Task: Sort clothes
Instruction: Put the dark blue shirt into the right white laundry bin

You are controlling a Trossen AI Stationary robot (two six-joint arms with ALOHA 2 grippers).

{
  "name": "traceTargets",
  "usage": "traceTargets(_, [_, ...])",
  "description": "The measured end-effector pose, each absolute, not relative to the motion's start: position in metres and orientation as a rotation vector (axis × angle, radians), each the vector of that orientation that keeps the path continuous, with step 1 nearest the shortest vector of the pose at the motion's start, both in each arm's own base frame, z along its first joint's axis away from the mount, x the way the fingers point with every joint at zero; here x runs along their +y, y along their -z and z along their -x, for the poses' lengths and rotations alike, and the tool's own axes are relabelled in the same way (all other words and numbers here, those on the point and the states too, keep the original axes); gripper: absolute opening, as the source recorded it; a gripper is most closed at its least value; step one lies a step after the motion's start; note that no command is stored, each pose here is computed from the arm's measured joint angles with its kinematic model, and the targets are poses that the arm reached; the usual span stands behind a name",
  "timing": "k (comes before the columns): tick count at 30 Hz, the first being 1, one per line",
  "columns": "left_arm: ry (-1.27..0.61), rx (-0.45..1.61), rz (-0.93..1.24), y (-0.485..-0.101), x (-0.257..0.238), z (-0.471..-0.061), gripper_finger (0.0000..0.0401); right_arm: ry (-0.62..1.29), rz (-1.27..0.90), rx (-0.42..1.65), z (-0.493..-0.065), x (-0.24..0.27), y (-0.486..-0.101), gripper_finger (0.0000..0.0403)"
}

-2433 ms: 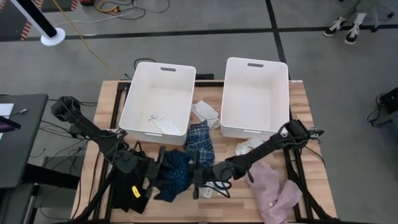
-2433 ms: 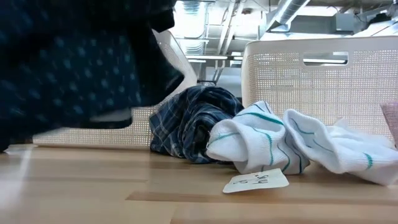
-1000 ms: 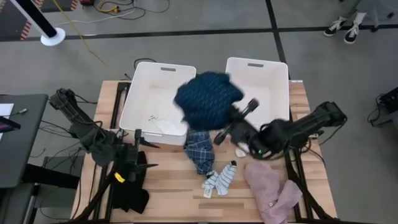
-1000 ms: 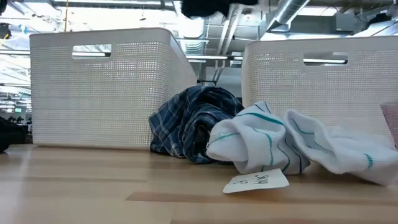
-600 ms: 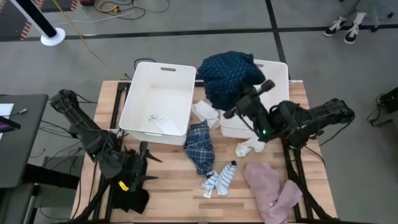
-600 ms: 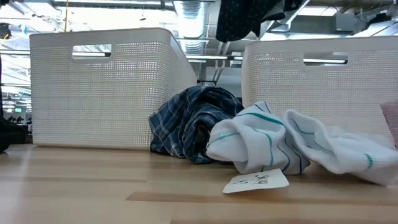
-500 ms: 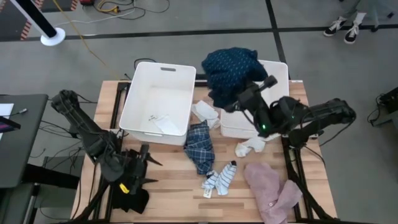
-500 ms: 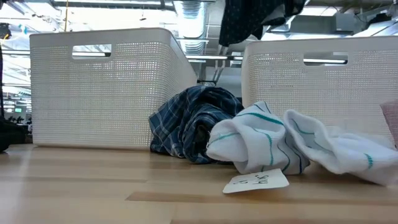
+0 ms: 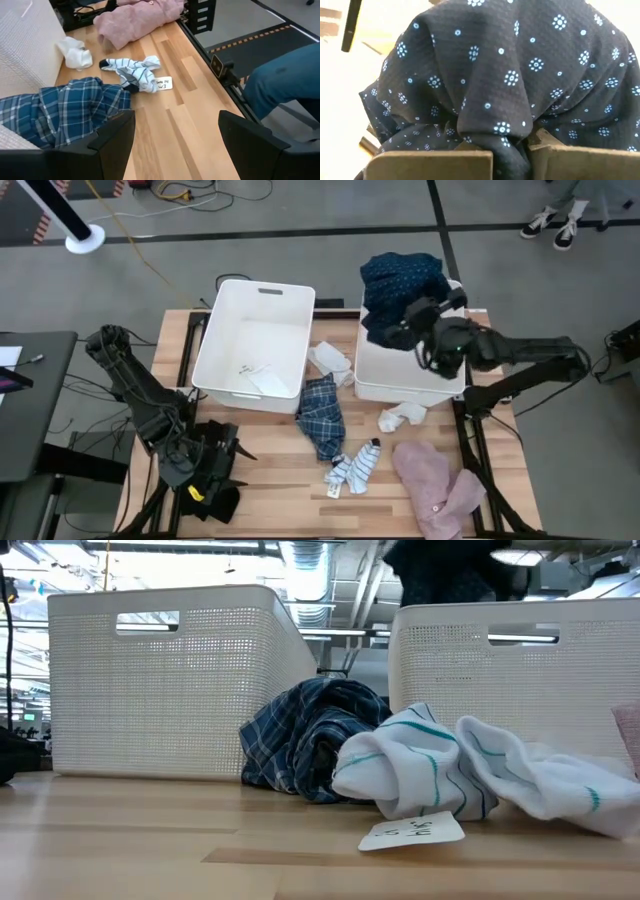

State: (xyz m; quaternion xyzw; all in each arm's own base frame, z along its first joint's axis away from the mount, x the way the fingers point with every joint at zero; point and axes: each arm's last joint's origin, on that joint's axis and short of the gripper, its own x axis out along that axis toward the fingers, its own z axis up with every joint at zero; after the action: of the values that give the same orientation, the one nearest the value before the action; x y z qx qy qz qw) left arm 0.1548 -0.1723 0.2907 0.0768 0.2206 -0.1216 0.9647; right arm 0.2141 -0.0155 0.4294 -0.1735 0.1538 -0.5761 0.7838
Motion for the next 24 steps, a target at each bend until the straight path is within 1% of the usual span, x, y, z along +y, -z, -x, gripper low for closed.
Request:
traceTargets(3, [0.245,0.446,-0.154,-0.291,-0.172,-0.154,0.0279,1.202,0.305,0.371,-0.201,-0.021,-0.416,0.0032])
traceTargets(6, [0.244,0.445,-0.155,-0.291,-0.172,-0.154,0.0279,1.136,0.238,0.457,-0.196,-0.026,-0.397,0.0032])
traceTargets(16, [0.245,0.438,-0.159,-0.291,-0.173,-0.155,0.0279,0.906,0.041,0.713,-0.203,-0.036,-0.324,0.0034])
traceTargets(24, [0.245,0.439,-0.158,-0.291,-0.173,-0.155,0.0279,0.697,-0.105,0.903,-0.201,-0.038,-0.271,0.0034])
